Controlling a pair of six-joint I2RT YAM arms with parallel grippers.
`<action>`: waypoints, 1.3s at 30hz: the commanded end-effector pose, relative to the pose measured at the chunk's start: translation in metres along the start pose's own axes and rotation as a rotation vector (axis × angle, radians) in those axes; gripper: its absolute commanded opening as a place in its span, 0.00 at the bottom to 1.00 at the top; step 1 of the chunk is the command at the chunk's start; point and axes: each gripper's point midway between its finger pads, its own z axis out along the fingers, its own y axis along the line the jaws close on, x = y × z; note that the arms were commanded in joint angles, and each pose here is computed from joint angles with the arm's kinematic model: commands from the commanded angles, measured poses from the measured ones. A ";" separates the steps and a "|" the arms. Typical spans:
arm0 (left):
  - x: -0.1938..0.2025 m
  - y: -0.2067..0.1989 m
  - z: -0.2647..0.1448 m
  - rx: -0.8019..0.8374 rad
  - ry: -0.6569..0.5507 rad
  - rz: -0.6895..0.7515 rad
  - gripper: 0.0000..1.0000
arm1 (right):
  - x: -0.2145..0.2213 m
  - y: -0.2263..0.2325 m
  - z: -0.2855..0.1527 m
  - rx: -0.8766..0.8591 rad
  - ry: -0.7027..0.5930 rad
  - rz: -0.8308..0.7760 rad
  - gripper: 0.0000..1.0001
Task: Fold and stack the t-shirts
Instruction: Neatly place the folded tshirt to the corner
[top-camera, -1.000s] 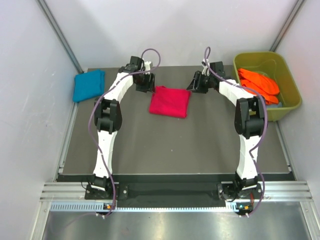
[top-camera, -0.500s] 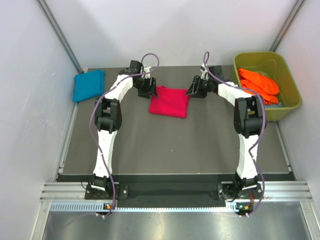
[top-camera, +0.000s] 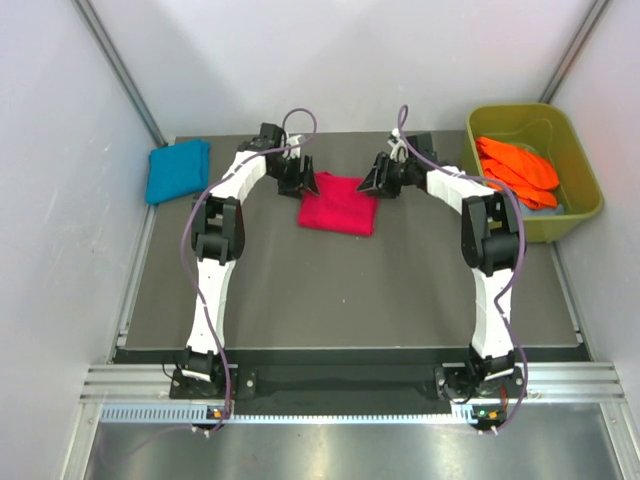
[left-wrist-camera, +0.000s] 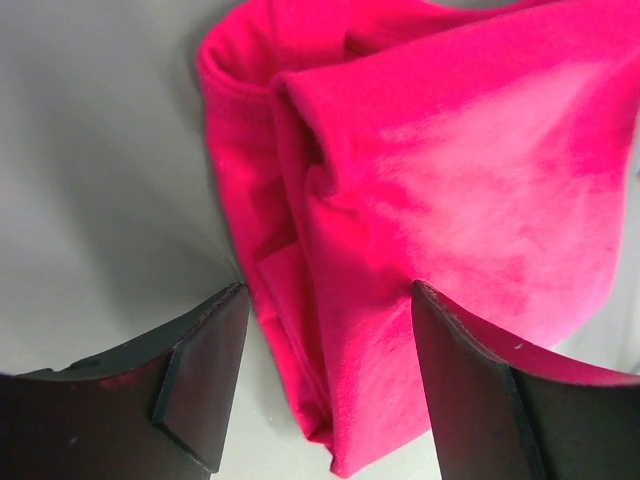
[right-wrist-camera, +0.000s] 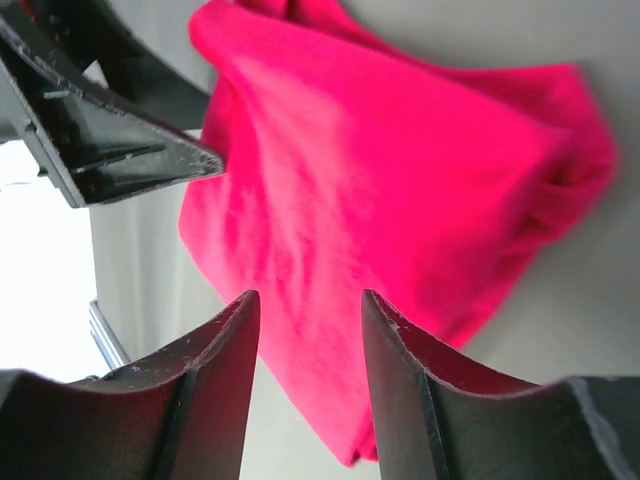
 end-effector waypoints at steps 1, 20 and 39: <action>0.003 0.003 0.013 0.045 0.011 -0.025 0.70 | -0.005 0.027 0.012 -0.077 -0.007 -0.039 0.45; 0.022 -0.022 0.032 0.263 0.078 -0.107 0.05 | 0.023 -0.024 0.037 0.048 0.056 0.010 0.47; -0.066 -0.019 -0.149 -0.136 -0.252 0.235 0.00 | -0.075 0.022 -0.088 0.232 -0.254 -0.371 0.61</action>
